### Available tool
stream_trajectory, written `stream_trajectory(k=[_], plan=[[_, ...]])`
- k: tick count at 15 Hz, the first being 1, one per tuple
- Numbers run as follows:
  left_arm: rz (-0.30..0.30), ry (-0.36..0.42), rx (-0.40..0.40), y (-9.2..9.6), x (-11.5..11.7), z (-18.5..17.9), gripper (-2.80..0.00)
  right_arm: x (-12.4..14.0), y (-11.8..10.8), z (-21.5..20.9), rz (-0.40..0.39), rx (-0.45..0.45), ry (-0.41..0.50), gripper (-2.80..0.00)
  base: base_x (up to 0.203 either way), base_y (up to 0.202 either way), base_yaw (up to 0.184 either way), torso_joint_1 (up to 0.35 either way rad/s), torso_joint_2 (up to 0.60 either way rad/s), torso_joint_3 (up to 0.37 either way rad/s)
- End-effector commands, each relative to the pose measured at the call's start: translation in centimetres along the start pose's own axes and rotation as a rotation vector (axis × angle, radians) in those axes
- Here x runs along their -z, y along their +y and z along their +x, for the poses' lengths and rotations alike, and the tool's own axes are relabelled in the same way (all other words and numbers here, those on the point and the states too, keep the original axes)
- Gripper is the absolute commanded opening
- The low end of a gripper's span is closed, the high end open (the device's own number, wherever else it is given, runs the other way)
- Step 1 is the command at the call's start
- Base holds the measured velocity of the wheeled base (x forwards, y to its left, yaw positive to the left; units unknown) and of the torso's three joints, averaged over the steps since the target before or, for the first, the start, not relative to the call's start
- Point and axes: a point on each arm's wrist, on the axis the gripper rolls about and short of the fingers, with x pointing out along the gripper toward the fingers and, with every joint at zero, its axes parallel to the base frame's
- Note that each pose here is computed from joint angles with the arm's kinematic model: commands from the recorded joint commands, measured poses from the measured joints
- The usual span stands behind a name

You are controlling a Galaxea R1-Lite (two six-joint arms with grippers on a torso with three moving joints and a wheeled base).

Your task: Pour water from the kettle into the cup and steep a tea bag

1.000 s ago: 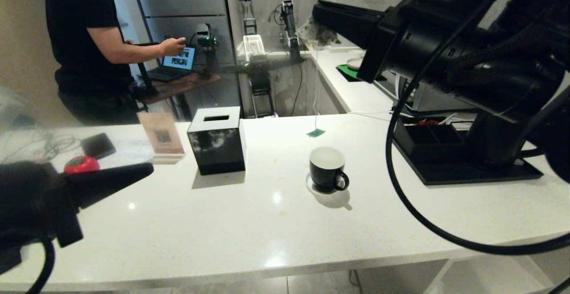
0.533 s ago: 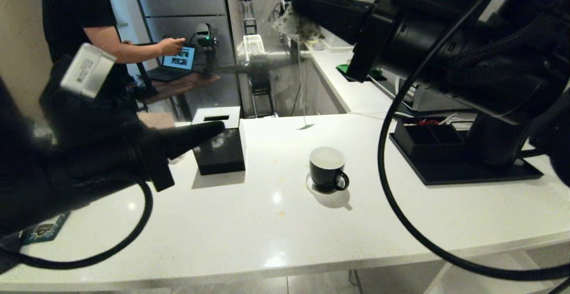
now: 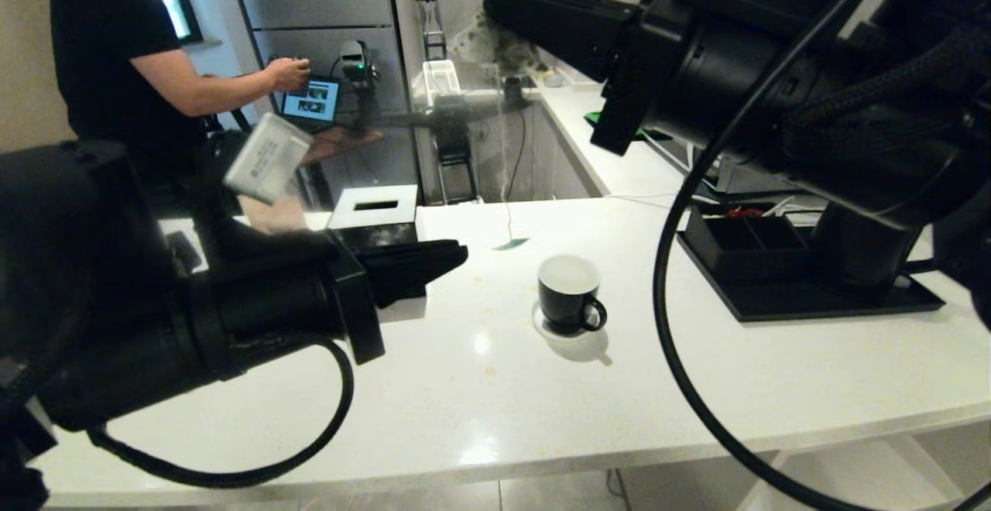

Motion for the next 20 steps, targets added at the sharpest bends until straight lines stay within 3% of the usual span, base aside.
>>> stream_trajectory(k=[1,13,20], plan=[[-0.003,0.004,0.004,0.1,0.2,0.2,0.0,-0.1,0.1,-0.1,-0.003,-0.002,-0.003,-2.8,0.0,0.0,0.0,0.0,0.0,0.0],[0.008,-0.008,0.05,-0.8,1.4,0.1,0.0,0.7,0.2,-0.4,0.004,-0.001,0.025,-2.8,0.0,0.0,0.0,0.0,0.0,0.0],[0.055,-0.002,0.062,-0.8,1.8,0.9,0.0,0.9,0.2,-0.3,0.001,-0.001,0.004,-2.8,0.0,0.0,0.0,0.0,0.0,0.0]])
